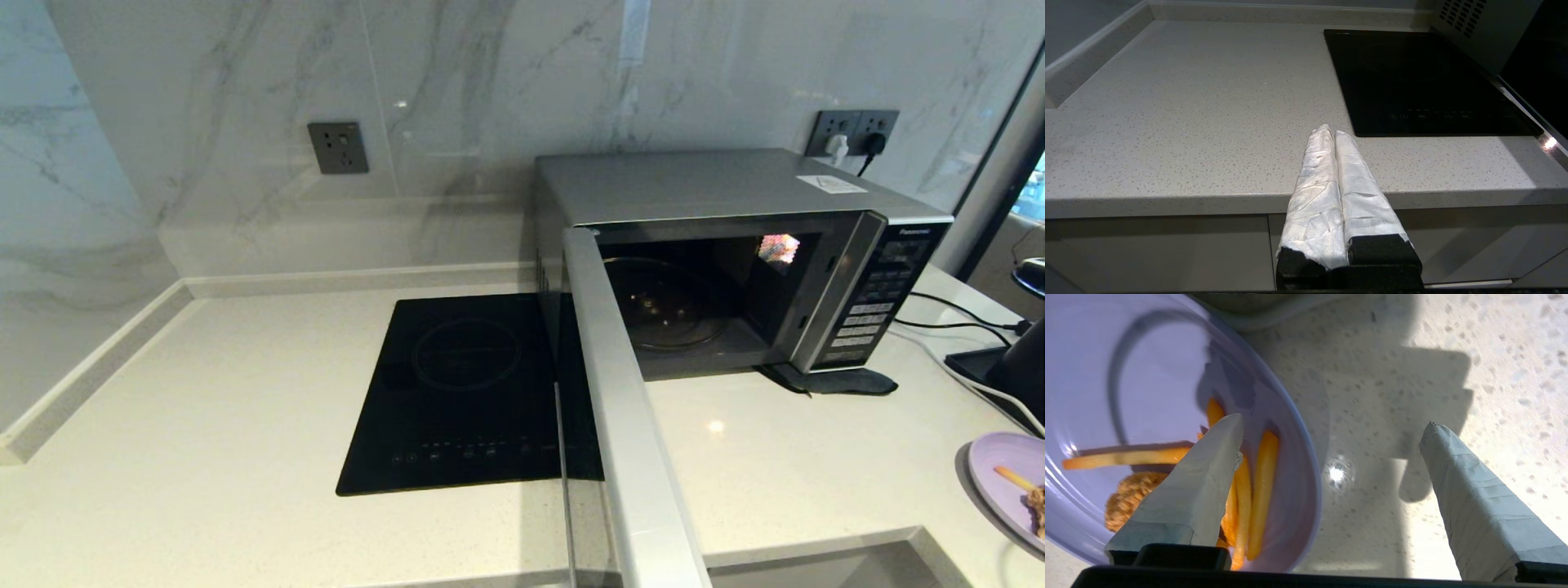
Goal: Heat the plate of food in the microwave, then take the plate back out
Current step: Put the plate in the microwave oven
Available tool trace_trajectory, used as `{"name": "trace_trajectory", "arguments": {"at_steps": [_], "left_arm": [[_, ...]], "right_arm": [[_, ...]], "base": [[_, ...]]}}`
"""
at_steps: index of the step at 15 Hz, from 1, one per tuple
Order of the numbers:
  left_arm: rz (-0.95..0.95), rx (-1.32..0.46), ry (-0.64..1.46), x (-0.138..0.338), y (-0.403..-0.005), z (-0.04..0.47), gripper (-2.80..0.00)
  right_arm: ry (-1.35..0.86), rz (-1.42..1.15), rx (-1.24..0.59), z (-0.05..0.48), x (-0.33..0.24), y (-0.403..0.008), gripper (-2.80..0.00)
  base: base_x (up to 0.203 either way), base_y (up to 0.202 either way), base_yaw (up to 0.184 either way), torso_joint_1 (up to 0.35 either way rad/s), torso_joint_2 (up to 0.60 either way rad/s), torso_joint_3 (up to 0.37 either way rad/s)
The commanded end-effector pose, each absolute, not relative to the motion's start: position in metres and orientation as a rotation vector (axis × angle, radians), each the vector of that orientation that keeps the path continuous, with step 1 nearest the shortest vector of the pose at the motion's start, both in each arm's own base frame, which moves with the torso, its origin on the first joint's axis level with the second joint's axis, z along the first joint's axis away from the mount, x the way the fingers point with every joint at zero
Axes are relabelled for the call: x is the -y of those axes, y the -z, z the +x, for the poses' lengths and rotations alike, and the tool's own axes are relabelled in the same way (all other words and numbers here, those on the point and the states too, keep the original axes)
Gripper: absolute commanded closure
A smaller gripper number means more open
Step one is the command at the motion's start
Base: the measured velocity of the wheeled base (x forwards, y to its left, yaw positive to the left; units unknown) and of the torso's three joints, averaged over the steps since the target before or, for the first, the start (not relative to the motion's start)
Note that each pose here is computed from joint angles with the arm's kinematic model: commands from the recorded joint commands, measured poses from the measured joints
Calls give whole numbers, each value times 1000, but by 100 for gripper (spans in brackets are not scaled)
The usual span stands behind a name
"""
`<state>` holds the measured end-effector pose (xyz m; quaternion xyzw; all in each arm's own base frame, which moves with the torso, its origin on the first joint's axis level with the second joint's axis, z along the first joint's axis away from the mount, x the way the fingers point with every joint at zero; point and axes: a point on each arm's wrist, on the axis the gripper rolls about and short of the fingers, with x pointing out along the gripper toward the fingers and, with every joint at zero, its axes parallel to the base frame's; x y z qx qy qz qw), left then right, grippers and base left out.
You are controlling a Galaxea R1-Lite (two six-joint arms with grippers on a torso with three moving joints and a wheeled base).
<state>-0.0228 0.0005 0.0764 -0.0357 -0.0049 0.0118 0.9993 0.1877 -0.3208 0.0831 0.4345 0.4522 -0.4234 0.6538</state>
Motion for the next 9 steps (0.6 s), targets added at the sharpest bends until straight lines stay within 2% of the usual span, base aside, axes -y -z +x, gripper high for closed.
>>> {"name": "trace_trajectory", "arguments": {"at_steps": [1,9], "left_arm": [[-72,9,-24,0,-76,-23,0],[-72,9,-24,0,-76,-23,0]], "right_arm": [[984,972,-1031,185,318,-87,-280],[1054,951,-1059,170,310,-91,-280]], "base": [[0,0,0,0,0,0],[0,0,0,0,0,0]]}}
